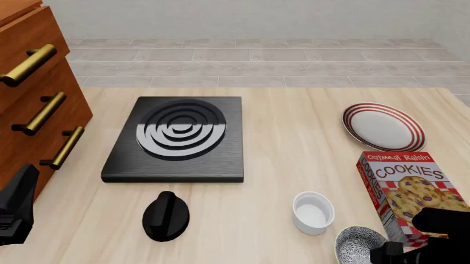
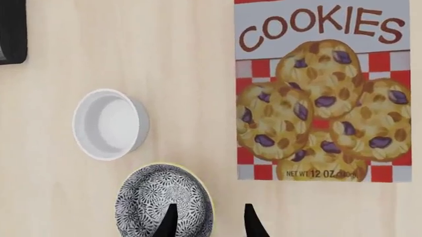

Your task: Pick the akita bowl next to the ramekin and place it on the plate.

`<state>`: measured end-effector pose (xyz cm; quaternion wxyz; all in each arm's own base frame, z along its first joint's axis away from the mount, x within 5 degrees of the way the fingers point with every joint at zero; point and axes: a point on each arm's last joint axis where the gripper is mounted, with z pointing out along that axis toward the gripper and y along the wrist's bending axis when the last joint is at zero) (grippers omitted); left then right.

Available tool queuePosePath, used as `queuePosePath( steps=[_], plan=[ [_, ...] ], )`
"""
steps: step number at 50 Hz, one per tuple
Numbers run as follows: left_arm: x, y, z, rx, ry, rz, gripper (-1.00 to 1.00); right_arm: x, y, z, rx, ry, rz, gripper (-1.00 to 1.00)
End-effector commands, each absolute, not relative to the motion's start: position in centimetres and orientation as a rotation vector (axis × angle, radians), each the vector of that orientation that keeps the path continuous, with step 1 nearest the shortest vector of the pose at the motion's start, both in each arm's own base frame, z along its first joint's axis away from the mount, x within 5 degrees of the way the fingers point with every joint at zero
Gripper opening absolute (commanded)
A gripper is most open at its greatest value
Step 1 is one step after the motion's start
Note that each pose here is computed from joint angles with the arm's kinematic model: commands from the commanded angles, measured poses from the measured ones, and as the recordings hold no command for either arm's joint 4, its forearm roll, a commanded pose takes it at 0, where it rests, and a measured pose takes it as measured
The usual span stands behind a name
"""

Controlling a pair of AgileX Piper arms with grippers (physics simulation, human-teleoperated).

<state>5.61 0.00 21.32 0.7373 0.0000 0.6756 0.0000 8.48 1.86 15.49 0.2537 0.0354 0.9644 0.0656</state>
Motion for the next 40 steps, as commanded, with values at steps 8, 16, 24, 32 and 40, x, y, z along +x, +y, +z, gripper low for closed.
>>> queuePosePath(
  steps=[8, 16, 24, 32, 40],
  plan=[
    [5.6, 0.0, 21.3, 0.000, 1.484, 0.000, 1.00, 8.1, 1.9, 14.0, 0.100, 2.642, 0.181, 1.00],
    [5.6, 0.0, 21.3, 0.000, 1.484, 0.000, 1.00, 7.7, 1.8, 13.7, 0.105, 2.645, 0.186, 1.00],
    [5.6, 0.0, 21.3, 0.000, 1.484, 0.000, 1.00, 7.3, 1.8, 13.5, 0.100, 2.647, 0.188, 1.00],
    [5.6, 0.0, 21.3, 0.000, 1.484, 0.000, 1.00, 7.7, 2.0, 13.5, 0.109, 2.655, 0.198, -1.00],
    [5.6, 0.0, 21.3, 0.000, 1.484, 0.000, 1.00, 7.8, 2.2, 14.3, 0.090, 2.640, 0.214, -1.00]
  ],
)
